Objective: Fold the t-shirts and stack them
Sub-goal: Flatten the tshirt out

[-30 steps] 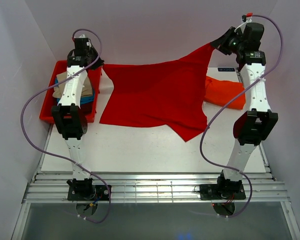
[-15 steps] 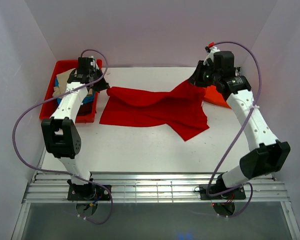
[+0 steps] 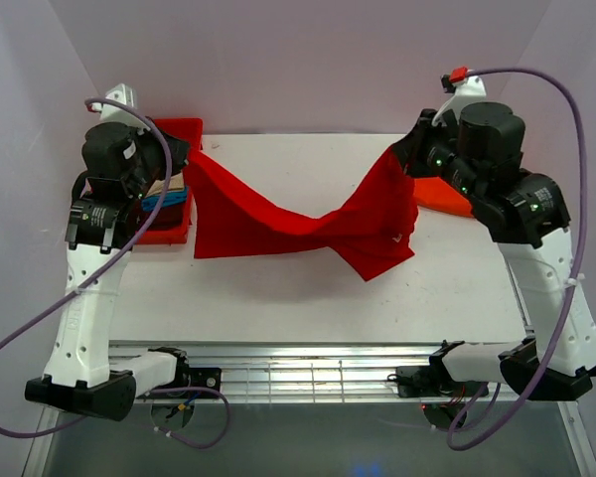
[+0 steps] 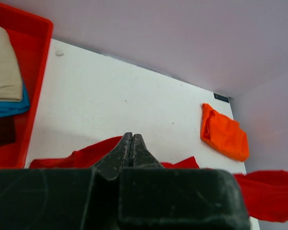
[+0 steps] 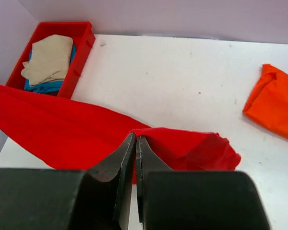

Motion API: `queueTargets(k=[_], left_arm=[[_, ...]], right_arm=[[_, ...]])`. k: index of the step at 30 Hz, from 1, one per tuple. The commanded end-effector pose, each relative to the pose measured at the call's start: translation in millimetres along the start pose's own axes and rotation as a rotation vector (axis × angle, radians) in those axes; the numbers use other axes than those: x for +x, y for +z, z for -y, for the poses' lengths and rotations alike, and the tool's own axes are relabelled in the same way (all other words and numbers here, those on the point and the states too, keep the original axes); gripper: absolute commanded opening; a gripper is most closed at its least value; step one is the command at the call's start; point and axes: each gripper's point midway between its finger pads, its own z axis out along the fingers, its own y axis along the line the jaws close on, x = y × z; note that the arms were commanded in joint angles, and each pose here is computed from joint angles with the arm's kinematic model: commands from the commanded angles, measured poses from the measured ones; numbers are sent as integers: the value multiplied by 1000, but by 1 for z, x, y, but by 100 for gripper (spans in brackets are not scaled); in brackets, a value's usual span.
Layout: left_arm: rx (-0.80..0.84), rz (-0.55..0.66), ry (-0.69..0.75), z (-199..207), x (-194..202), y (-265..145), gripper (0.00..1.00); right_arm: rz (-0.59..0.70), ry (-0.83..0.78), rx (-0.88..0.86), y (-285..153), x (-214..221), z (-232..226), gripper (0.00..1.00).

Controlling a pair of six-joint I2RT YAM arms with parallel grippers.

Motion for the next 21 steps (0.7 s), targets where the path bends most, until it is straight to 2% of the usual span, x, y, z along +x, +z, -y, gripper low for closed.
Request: queueTargets(k=[1,6,9,13,18,21], left_arm=[[-92,103,-14,-4,-37,-28,0],[-70,212,-62,10,-72,-60,0],[-63,250,-75,14,-85,-69,0],[-59,237,-70,18,-87,-67,0],[-62,135,-53,17,-69,-44,0],[-58,137,-41,17,-69,-46,0]], right_arm=[[189,5,29,-54,-65,-1,8],[390,20,2,-102,-121,-6,8],[453,36,-5,-115,-133,-6,8],[411,28,8,-100,-124,-5,8],[402,9,60,-95,-122,4,8],[425,6,48,-101,-126,2,8]])
